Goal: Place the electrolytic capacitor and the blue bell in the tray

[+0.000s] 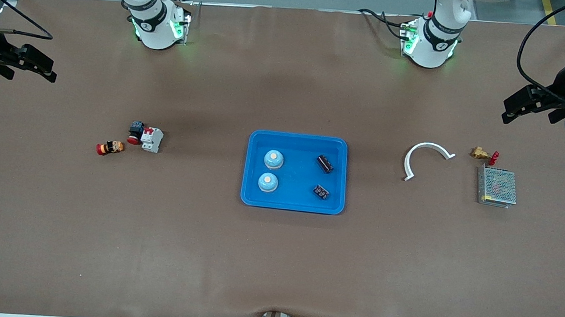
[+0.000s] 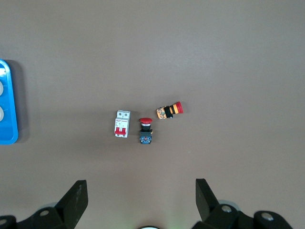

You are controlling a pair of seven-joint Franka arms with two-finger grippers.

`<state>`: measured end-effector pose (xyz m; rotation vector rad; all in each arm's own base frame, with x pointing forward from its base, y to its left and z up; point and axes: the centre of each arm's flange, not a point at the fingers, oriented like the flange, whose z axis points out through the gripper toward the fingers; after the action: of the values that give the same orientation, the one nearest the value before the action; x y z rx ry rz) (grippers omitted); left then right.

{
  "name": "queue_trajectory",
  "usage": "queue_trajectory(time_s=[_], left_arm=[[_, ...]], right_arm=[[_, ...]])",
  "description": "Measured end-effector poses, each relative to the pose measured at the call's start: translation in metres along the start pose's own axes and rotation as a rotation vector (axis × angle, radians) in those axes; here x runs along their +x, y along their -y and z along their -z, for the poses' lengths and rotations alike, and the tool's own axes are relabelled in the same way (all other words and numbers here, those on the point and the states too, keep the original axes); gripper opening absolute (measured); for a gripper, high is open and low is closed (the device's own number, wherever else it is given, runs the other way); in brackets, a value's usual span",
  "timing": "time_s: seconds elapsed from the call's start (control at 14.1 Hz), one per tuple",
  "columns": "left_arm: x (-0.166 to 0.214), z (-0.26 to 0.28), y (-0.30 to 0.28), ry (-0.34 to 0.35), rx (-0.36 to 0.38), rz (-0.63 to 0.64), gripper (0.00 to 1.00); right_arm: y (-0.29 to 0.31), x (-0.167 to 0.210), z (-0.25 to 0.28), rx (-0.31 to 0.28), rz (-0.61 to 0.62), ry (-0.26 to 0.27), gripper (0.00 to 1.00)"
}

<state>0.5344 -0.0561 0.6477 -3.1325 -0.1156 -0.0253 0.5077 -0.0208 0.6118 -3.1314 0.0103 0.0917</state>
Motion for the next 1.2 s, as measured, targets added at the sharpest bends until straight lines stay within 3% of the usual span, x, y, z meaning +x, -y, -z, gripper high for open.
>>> queue_trajectory(time_s=[1.2], left_arm=[[0.000,0.010,0.000,-0.021,-0.004,-0.001,1.00]], right_arm=[[-0.005,-0.001,0.019,-0.001,-0.009,-0.031,1.00]])
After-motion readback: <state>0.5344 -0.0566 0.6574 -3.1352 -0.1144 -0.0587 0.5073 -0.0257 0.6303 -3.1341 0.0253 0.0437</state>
